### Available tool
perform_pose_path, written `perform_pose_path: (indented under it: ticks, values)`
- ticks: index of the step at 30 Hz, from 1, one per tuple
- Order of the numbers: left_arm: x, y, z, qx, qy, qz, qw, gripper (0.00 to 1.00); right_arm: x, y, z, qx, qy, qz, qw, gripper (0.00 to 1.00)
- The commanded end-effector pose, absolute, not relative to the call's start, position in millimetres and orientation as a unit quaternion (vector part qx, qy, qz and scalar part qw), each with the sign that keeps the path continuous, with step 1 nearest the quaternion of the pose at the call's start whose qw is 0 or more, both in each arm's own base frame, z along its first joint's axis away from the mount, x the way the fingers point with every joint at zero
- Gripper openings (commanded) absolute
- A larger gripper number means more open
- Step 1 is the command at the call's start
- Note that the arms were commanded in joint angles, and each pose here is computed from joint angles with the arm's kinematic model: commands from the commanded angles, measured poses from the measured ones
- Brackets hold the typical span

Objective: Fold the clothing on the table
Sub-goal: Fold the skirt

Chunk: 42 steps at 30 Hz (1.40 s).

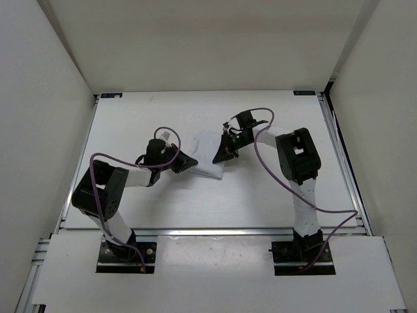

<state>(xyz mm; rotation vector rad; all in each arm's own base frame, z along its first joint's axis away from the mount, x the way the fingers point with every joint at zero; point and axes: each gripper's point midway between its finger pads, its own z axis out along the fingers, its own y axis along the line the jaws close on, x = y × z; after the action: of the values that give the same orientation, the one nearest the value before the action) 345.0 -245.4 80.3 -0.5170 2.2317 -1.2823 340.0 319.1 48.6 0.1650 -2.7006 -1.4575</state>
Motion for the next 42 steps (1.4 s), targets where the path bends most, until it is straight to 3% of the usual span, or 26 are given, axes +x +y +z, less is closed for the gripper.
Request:
perform_pose_path:
  ticks: [1, 13, 19, 23, 25, 28, 29, 32, 33, 35, 38, 39, 42]
  values:
    - [338, -225, 62, -0.193, 0.841, -0.427, 0.271, 0.05, 345, 312, 86, 0.055, -0.865, -0.499, 0.003, 0.0]
    - [331, -202, 12, -0.201, 0.877, -0.346, 0.265, 0.03, 336, 279, 169, 0.053, -0.826, -0.554, -0.09, 0.0]
    - [340, -196, 9, -0.21, 0.874, -0.349, 0.265, 0.04, 322, 261, 181, 0.055, -0.822, -0.555, -0.117, 0.08]
    - [344, -204, 50, -0.187, 0.855, -0.397, 0.277, 0.08, 311, 246, 190, 0.056, -0.823, -0.545, -0.149, 0.13]
    - [338, -202, 75, -0.16, 0.856, -0.397, 0.291, 0.11, 305, 233, 185, 0.038, -0.834, -0.527, -0.16, 0.3]
    - [323, -189, 87, -0.127, 0.877, -0.352, 0.301, 0.19, 298, 213, 175, 0.013, -0.843, -0.506, -0.182, 0.42]
    - [317, -185, 84, -0.114, 0.888, -0.331, 0.3, 0.22, 296, 204, 171, 0.003, -0.845, -0.501, -0.188, 0.42]
    - [292, -178, 89, -0.087, 0.893, -0.319, 0.305, 0.38, 294, 181, 156, -0.028, -0.863, -0.465, -0.195, 0.29]
    - [282, -175, 81, -0.087, 0.899, -0.314, 0.292, 0.41, 297, 173, 155, -0.03, -0.866, -0.459, -0.198, 0.3]
    - [271, -167, 83, -0.08, 0.901, -0.31, 0.293, 0.47, 299, 158, 148, -0.051, -0.881, -0.431, -0.19, 0.42]
    - [253, -151, 75, -0.075, 0.916, -0.282, 0.276, 0.45, 301, 147, 147, -0.053, -0.891, -0.405, -0.198, 0.49]
    - [248, -148, 72, -0.072, 0.92, -0.276, 0.27, 0.4, 301, 143, 146, -0.059, -0.894, -0.397, -0.2, 0.48]
    - [237, -135, 68, -0.057, 0.932, -0.254, 0.251, 0.4, 298, 142, 144, -0.072, -0.894, -0.396, -0.198, 0.41]
